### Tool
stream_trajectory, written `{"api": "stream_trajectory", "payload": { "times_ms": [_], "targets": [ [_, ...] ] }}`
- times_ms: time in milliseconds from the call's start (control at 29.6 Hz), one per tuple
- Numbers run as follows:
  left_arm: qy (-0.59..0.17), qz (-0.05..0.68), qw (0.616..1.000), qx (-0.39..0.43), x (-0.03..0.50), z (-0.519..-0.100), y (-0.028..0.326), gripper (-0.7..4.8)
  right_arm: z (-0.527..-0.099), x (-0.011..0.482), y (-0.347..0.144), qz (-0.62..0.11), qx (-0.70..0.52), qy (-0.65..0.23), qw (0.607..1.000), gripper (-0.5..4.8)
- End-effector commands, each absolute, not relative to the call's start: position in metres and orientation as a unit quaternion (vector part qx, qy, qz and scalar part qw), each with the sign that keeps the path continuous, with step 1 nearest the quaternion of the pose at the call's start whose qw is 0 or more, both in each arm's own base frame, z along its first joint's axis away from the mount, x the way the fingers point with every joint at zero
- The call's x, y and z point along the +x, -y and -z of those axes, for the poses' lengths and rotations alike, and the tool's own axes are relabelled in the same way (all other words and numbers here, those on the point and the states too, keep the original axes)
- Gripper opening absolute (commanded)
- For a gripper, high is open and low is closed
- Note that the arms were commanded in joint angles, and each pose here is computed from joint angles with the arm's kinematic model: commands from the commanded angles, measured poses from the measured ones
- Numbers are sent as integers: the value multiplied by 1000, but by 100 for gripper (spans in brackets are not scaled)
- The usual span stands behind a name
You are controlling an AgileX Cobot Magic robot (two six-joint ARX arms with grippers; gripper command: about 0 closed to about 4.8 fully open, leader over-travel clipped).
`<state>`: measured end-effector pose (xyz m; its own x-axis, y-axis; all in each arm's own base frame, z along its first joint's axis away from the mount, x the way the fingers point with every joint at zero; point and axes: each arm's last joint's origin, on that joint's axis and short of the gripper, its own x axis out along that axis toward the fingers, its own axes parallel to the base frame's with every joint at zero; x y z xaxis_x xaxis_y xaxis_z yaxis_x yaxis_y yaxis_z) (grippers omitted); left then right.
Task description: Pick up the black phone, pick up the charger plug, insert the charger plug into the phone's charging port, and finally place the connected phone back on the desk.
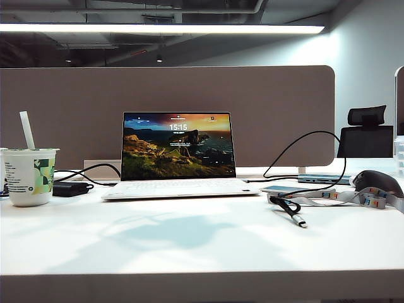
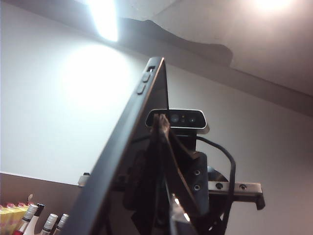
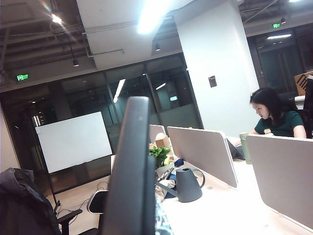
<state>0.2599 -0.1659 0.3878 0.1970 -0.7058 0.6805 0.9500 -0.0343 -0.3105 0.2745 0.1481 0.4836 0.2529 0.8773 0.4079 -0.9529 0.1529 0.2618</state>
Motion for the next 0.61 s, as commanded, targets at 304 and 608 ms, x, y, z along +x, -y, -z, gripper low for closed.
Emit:
{"api": "stream_trajectory", "payload": {
  "times_ms": [304,608],
  "targets": [
    [167,613,675,-376,259,-391,166,-7,-488,270,-152,-615,234,100,746,-5],
    [171,612,676,-373,259,-391,165,-7,-489,270,-152,-616,225,106,747,337]
  ]
}}
